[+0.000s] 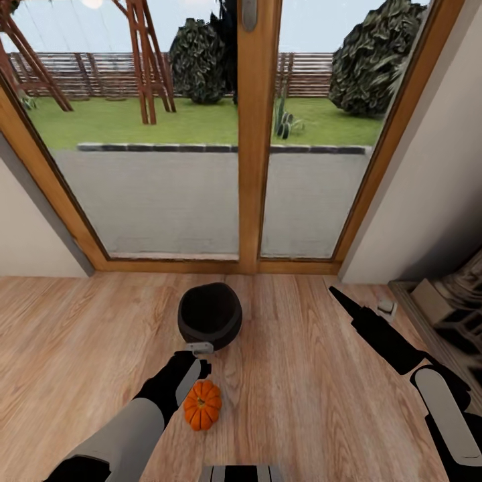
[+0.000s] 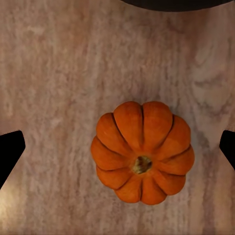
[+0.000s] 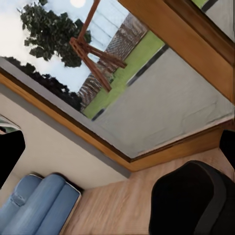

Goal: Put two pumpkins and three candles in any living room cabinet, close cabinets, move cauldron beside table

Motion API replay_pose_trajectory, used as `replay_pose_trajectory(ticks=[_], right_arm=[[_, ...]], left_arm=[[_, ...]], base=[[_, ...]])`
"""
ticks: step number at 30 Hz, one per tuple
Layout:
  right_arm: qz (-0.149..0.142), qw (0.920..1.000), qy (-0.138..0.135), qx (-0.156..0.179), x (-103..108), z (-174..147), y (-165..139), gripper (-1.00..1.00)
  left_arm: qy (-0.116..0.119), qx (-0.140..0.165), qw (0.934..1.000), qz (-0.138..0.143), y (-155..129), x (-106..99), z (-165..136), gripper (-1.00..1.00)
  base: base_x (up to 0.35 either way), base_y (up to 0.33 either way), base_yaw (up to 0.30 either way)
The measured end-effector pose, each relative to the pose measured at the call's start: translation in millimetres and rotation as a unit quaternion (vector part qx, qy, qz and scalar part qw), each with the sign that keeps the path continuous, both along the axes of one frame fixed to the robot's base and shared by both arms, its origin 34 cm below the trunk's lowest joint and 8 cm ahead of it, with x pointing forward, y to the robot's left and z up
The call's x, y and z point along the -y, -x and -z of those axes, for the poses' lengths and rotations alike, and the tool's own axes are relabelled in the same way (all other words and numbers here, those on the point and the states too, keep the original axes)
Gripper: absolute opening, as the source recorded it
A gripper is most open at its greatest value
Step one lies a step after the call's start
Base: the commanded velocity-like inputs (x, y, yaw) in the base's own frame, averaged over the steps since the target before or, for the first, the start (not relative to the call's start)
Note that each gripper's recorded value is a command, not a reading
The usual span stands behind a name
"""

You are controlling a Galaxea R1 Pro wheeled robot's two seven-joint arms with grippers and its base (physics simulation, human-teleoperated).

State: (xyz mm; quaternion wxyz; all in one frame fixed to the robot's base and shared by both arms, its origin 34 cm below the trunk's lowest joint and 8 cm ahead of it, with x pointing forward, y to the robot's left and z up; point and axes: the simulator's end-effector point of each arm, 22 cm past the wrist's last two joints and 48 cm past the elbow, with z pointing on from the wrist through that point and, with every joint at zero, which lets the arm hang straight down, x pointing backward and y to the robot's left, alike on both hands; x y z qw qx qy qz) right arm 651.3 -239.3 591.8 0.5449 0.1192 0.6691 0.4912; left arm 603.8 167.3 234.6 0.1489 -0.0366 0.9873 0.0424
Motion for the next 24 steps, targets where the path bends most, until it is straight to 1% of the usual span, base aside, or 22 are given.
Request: replay_pose_trajectory(ticks=[12,19,24], right_arm=[[0.000,0.9996,-0.002,-0.028,0,31,-2,1.00],[0.000,0.9997,-0.002,-0.024,0,28,-1,1.00],[0.000,0.9997,-0.002,-0.023,0,26,-1,1.00]], left_arm=[[0.000,-0.024,0.9997,0.000,13,0,26,1.00],[0.000,-0.020,0.9998,0.000,11,0,23,1.00],[0.000,-0.019,0.9998,0.000,10,0,22,1.00]], base=[[0.000,0.000,-0.012],[0.000,0.000,-0.157],[0.000,0.000,-0.046]])
